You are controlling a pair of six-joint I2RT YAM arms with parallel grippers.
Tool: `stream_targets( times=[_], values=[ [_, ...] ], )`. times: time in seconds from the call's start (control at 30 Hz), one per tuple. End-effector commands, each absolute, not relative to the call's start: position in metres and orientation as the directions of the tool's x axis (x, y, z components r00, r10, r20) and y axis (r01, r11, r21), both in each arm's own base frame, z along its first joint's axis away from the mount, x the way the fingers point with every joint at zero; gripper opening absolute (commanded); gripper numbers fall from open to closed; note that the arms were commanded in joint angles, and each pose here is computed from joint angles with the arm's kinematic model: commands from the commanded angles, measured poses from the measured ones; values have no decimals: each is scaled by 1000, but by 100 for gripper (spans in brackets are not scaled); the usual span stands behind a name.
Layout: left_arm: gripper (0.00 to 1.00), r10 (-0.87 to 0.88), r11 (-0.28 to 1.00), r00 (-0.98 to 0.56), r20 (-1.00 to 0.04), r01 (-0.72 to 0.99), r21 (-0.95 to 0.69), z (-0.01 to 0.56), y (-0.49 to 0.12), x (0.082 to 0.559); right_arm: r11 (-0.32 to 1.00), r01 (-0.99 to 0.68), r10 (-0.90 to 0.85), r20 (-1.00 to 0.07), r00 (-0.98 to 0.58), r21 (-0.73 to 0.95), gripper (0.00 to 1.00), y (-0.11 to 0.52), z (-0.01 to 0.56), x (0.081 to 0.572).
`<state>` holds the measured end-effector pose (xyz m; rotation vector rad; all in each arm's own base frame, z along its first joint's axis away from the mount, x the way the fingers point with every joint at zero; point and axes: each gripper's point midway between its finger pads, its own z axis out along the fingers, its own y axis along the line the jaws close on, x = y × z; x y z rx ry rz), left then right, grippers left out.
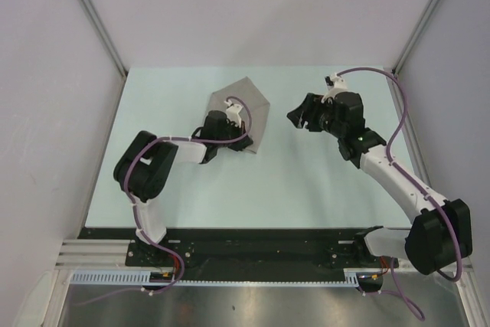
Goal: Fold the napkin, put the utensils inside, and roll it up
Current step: Fold the napkin
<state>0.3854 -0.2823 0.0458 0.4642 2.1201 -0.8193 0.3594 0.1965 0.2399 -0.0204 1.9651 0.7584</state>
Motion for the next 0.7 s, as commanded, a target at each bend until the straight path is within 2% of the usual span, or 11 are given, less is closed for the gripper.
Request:
stream_targets(
  times=[0.0,0.23,0.33,0.37,0.47,0.53,0.57,0.63,0.67],
  values=[
    [0,102,711,-561,-821,619,-334,54,-288,377,799,-320,298,-797,-525,510,65,199,230,363],
    [2,120,700,-576,-809,626,-342,48,-294,367,797,-303,282,-765,-579,523,65,208,199,369],
    [26,95,701,-592,-800,611,-369,53,-295,365,794,-290,262,-731,-630,534,65,216,179,371],
    [42,86,700,-591,-802,609,-373,57,-296,365,790,-281,256,-708,-658,546,65,221,168,371],
    [61,54,689,-582,-811,610,-392,75,-297,363,779,-263,253,-670,-699,569,64,234,152,371],
    [66,33,674,-567,-823,621,-401,94,-298,360,770,-253,263,-653,-710,586,64,240,149,375],
    [73,32,675,-573,-819,617,-405,97,-297,358,763,-251,262,-640,-722,596,64,245,145,375],
    [75,15,674,-551,-835,622,-399,117,-295,357,750,-228,269,-601,-752,621,63,255,134,379],
    [80,12,679,-552,-834,617,-398,122,-292,355,741,-224,267,-585,-766,633,63,260,130,379]
  ],
)
